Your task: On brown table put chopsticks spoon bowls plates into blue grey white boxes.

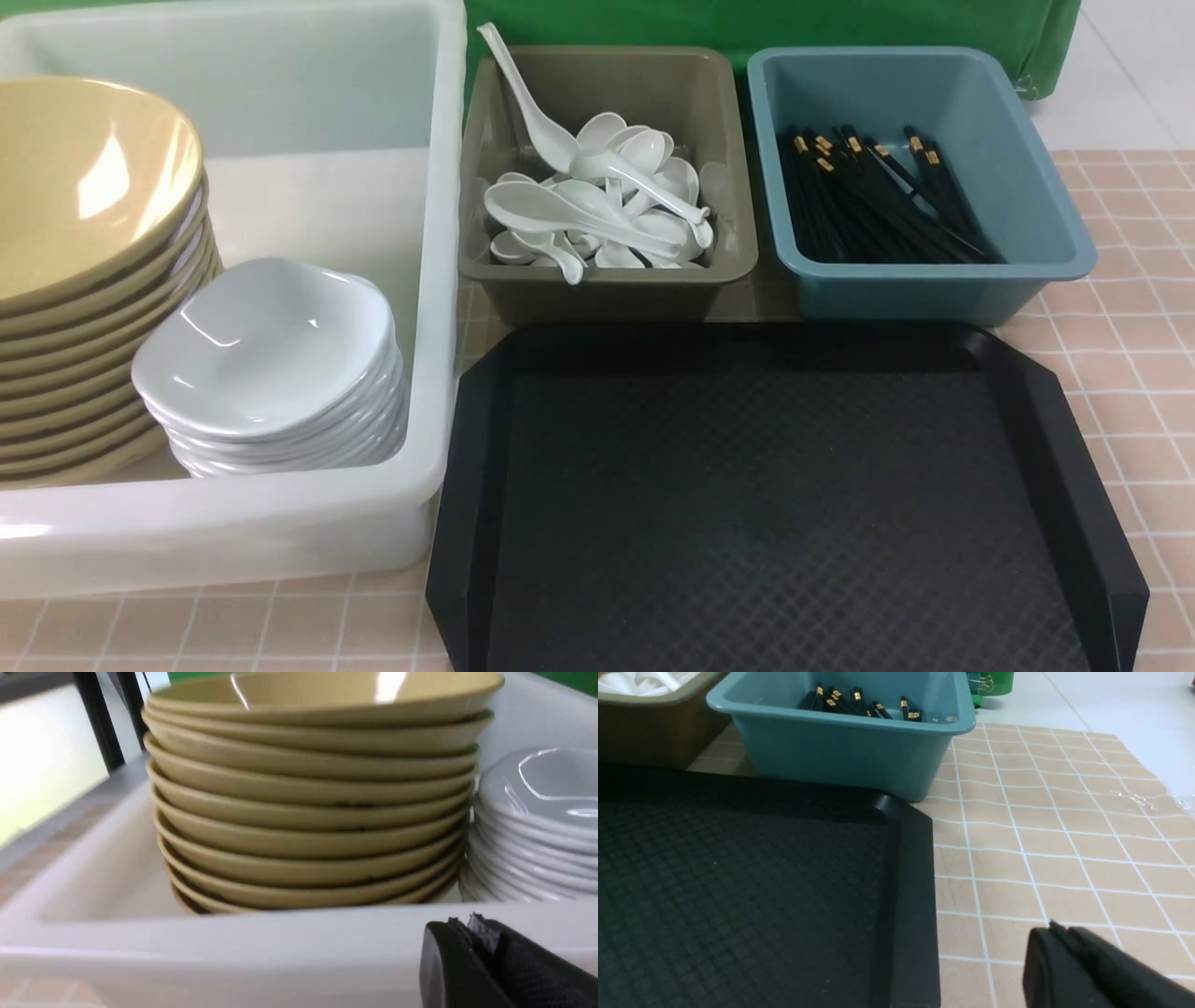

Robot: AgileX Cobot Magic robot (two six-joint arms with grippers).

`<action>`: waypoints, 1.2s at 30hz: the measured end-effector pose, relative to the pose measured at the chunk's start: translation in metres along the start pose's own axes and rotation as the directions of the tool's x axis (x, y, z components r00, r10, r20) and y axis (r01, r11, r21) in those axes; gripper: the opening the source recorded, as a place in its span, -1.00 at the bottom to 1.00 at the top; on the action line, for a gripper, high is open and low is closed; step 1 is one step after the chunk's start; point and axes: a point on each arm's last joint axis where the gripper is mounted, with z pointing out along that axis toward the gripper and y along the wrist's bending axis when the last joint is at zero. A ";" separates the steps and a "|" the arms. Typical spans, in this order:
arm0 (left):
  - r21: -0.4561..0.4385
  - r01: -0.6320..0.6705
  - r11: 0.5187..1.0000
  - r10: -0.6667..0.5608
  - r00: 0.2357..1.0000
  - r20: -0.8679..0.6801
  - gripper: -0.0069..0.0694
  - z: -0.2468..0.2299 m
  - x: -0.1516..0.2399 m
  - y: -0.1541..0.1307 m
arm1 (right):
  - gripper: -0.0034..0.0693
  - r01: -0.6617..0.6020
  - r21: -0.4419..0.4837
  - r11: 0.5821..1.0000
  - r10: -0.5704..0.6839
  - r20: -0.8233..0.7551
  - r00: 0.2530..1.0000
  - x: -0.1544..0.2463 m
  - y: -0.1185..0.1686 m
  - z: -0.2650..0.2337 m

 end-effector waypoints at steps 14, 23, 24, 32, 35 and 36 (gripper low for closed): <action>0.174 0.137 0.975 -0.116 0.985 -0.126 -0.81 0.001 0.018 -0.013 | -0.69 0.000 0.001 1.000 0.000 0.000 1.000 0.000 0.000 0.000; 0.224 0.102 0.969 -0.077 0.990 -0.120 -0.81 0.000 0.017 -0.017 | -0.66 0.000 0.001 1.000 0.000 0.000 1.000 0.000 0.000 0.000; 0.226 0.095 0.969 -0.070 0.991 -0.119 -0.81 0.000 0.017 -0.017 | -0.66 0.000 0.001 1.000 0.000 0.000 1.000 0.000 0.000 0.000; 0.232 0.075 0.970 -0.050 0.992 -0.113 -0.81 0.000 0.017 -0.017 | -0.64 0.001 0.001 1.000 -0.001 0.000 1.000 0.000 0.000 0.000; 0.232 0.074 0.970 -0.049 0.992 -0.112 -0.81 0.000 0.017 -0.017 | -0.63 0.001 0.001 1.000 -0.001 0.000 1.000 0.000 0.000 0.000; 0.232 0.074 0.970 -0.049 0.992 -0.112 -0.81 0.000 0.017 -0.017 | -0.63 0.001 0.001 1.000 -0.001 0.000 1.000 0.000 0.000 0.000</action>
